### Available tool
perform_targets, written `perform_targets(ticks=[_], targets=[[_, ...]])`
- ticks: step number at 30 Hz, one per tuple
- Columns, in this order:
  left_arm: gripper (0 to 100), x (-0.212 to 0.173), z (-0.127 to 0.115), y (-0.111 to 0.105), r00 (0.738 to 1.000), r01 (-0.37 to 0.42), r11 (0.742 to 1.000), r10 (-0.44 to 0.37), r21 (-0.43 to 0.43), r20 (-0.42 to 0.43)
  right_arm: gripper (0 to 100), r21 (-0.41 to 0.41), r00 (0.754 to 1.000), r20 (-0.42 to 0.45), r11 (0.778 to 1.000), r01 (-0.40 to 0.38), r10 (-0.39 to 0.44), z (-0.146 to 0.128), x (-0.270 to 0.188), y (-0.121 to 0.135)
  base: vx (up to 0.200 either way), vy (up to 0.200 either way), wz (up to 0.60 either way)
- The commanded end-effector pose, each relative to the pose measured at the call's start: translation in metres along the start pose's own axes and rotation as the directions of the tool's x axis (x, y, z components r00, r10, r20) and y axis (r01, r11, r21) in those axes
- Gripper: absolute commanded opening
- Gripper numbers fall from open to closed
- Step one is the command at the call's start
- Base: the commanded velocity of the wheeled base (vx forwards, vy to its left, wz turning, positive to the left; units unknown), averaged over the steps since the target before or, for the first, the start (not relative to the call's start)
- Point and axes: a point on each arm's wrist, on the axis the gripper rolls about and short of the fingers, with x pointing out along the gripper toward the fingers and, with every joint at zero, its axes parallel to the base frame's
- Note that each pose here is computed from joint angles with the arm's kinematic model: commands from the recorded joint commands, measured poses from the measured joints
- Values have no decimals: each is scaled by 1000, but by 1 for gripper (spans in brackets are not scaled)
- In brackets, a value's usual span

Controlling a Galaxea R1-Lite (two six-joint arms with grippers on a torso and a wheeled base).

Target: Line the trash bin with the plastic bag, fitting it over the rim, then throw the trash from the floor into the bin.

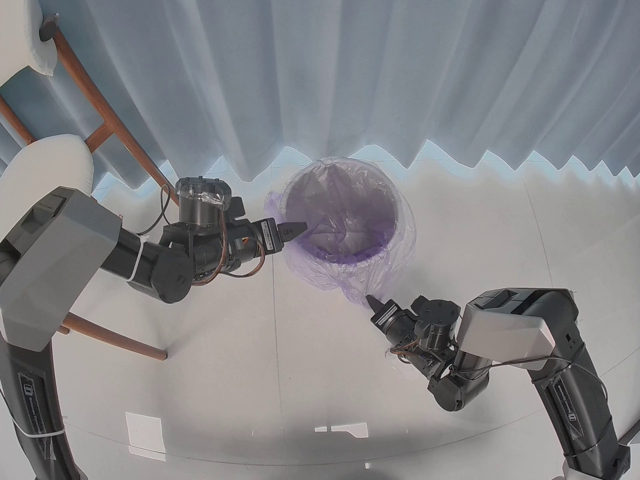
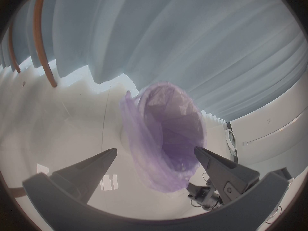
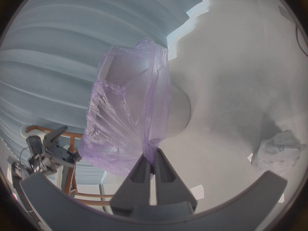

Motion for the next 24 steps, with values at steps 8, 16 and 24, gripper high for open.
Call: perform_targets(ticks=[8, 16, 24], targets=[[100, 21, -3, 8, 1000, -19, 1000, 19, -1, -4, 0, -13, 1000, 15, 1000, -6, 7, -4, 4, -5, 0, 0, 0], [0, 33, -15, 12, 996, -82, 997, 82, 4, 42, 0, -13, 1000, 15, 1000, -6, 7, -4, 4, -5, 0, 0, 0], [0, 27, -16, 15, 993, -75, 997, 75, 0, 89, 0, -15, 1000, 15, 1000, -6, 7, -4, 4, -6, 0, 0, 0]])
